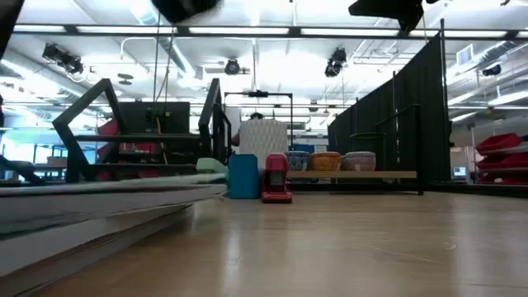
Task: Stock shelves
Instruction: Remove the brown book from the bookshelf, then adjust all the stacked books
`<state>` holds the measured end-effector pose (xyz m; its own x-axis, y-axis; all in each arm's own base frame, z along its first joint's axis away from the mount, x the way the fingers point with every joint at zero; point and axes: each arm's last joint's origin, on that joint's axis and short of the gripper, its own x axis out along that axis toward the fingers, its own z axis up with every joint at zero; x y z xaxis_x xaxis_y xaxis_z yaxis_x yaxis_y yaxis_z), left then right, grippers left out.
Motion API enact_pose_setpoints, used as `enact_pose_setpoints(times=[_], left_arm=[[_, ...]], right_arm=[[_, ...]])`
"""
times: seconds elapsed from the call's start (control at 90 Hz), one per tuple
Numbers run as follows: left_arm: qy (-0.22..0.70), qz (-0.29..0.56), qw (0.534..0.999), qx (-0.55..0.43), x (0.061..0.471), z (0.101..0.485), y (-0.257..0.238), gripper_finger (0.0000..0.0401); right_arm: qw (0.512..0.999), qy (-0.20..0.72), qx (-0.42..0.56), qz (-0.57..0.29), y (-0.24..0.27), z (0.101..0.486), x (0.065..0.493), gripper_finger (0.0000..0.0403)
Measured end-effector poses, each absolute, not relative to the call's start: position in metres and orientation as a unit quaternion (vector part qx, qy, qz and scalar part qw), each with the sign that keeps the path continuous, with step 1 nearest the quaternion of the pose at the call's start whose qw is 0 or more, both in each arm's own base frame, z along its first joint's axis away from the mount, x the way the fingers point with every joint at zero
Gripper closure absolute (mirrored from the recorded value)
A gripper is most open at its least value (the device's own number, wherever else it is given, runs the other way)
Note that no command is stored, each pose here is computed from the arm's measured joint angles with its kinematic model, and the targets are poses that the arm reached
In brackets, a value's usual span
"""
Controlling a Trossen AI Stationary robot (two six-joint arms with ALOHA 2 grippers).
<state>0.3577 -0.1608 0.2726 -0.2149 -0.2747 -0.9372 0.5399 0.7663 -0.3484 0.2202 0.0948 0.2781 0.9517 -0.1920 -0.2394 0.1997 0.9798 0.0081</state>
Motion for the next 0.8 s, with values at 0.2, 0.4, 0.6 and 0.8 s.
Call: enact_pose_setpoints(times=[0.2, 0.4, 0.6, 0.8], left_arm=[[0.722, -0.306, 0.59, 0.193, 0.365, 0.247, -0.141, 0.0398], [0.723, -0.275, 0.56, 0.297, 0.365, 0.236, -0.131, 0.0372], [0.685, -0.287, 0.589, 0.319, 0.373, 0.228, -0.135, 0.031], [0.666, -0.232, 0.61, 0.363, 0.38, 0.236, -0.134, 0.0228]], right_arm=[[0.988, 0.123, 0.029, -0.088, 0.097, 0.277, 0.221, 0.027], [0.987, 0.142, 0.025, -0.076, 0.102, 0.267, 0.226, 0.027], [0.984, 0.161, 0.022, -0.078, 0.107, 0.254, 0.236, 0.027], [0.983, 0.172, 0.02, -0.058, 0.113, 0.242, 0.247, 0.027]])
